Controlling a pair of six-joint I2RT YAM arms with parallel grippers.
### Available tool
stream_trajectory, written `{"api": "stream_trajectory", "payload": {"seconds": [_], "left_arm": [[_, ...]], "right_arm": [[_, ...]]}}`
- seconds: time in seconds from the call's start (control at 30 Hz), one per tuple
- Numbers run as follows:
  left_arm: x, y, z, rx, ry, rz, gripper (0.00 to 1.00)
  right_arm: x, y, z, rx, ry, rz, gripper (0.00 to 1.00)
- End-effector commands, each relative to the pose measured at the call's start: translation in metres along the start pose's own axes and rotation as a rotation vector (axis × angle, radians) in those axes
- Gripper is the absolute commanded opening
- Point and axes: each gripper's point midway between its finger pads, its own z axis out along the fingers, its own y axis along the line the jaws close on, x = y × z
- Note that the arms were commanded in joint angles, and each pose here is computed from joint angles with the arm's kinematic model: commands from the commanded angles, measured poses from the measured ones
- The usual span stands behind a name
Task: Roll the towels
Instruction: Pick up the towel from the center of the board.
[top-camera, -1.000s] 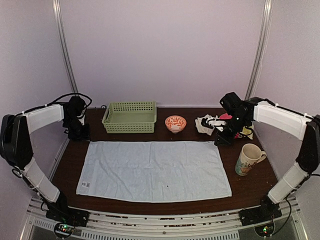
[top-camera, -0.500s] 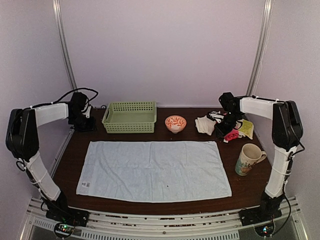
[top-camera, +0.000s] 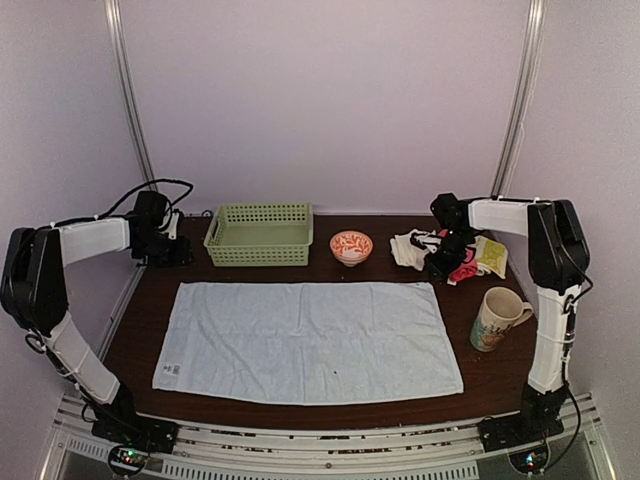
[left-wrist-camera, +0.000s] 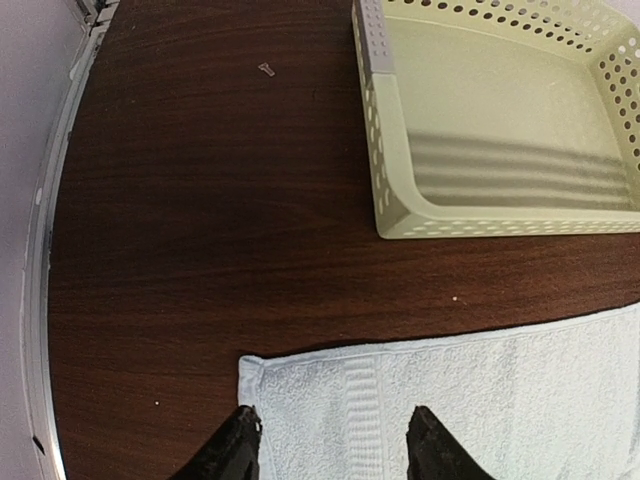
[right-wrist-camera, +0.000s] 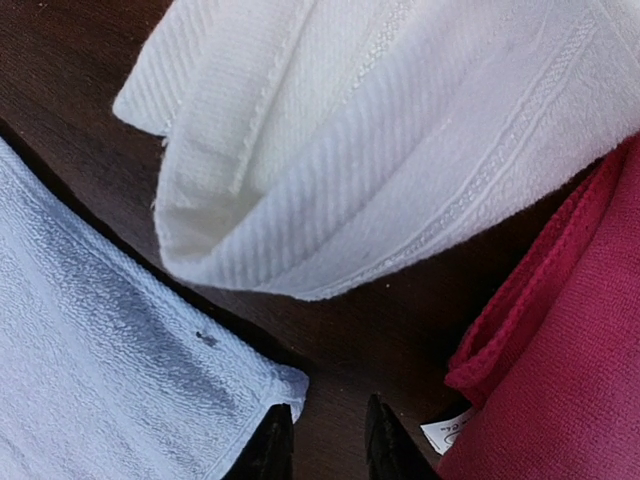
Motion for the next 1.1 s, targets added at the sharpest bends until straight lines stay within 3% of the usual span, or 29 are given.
{"api": "stream_trajectory", "payload": {"seconds": [0.0, 0.43, 0.63, 0.83, 1.07], "left_arm": [[-0.007, 0.000, 0.000, 0.010, -0.043, 0.011, 0.51], [-0.009, -0.004, -0.004, 0.033, -0.071, 0.019, 0.51], [-0.009, -0.001, -0.003, 0.018, -0.067, 0.016, 0.51], [-0.010, 0.000, -0.002, 0.013, -0.066, 0.014, 0.51], [-0.010, 0.001, -0.001, 0.008, -0.063, 0.012, 0.51]], "right_arm": [[-0.008, 0.002, -0.001, -0.020, -0.012, 0.013, 0.26], [-0.004, 0.010, 0.016, -0.073, 0.031, 0.009, 0.27], [0.003, 0.013, 0.021, -0.087, 0.059, -0.004, 0.21], [0.001, 0.024, 0.018, -0.149, 0.046, 0.006, 0.24], [0.007, 0.012, 0.026, -0.077, 0.075, 0.016, 0.20]]}}
